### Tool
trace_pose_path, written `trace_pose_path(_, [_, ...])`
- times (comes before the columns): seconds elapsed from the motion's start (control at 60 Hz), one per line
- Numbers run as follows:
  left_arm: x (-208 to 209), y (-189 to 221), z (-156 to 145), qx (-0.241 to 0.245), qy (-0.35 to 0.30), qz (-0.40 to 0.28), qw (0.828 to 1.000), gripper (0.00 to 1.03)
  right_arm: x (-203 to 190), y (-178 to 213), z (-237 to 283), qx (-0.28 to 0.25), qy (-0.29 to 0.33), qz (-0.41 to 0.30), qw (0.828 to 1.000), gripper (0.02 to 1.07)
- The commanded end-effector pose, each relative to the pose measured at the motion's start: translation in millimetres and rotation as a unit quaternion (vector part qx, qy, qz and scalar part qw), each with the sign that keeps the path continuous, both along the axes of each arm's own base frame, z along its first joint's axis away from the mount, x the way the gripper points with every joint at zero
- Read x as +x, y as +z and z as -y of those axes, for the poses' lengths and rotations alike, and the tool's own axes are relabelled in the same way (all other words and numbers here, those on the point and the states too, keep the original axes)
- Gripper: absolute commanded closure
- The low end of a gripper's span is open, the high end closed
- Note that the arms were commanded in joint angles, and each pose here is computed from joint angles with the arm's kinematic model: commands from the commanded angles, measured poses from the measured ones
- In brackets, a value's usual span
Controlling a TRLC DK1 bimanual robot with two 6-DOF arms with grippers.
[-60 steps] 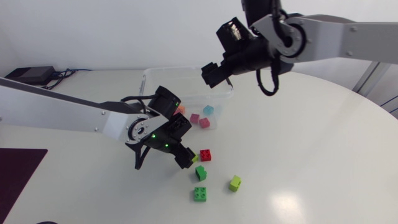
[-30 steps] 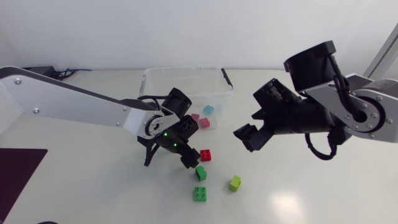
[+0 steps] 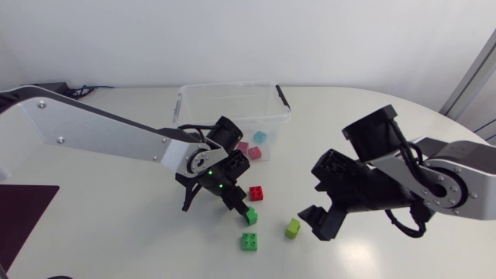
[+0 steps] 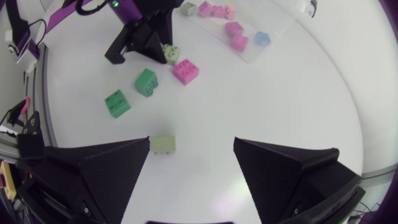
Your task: Pick up the duplo bricks and place them in the container
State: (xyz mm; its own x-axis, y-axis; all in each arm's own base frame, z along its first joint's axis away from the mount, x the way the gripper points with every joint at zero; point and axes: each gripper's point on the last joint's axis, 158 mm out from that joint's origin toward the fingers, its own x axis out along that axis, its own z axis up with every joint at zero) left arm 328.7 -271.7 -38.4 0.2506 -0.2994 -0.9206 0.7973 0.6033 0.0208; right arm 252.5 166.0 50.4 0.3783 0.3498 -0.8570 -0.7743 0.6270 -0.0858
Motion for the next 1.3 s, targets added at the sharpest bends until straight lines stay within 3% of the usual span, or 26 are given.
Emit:
trace_pose_path(0.0, [-2,-5,6,0.003,0.001,-0.006,1.000,0.83,-19,-20,2,-0.024,0.036,-0.029,0.999,0.10])
trace_pose_path(0.2, [-6,20,1,-0.011,0.000,0.013,1.000,0.83,-34,-48,-3,-0.057,0.083,-0.072,0.992,0.10])
trace_pose_path(0.533, [9,116,-25,-0.095,0.038,0.122,0.987,0.83,-21,-74,-24,-0.079,0.097,-0.092,0.988,0.14])
trace_pose_path(0.683, [26,158,-33,-0.144,0.069,0.181,0.970,0.83,-16,-80,-28,-0.081,0.096,-0.094,0.988,0.34])
trace_pose_path(0.733, [38,178,-38,-0.170,0.088,0.208,0.959,0.83,-15,-84,-29,-0.081,0.094,-0.096,0.988,0.45])
trace_pose_path(0.883, [53,199,-43,-0.199,0.114,0.236,0.944,0.83,-16,-94,-28,-0.084,0.093,-0.100,0.987,0.68])
trace_pose_path(0.967, [70,216,-46,-0.224,0.133,0.260,0.930,0.83,-16,-100,-25,-0.090,0.090,-0.099,0.987,0.96])
trace_pose_path(1.167, [103,222,-54,-0.239,0.167,0.273,0.917,0.82,-6,-64,-21,-0.086,0.082,-0.066,0.991,0.98])
trace_pose_path(1.283, [131,213,-64,-0.239,0.197,0.267,0.912,0.64,3,-37,-22,-0.076,0.076,-0.043,0.993,0.97])
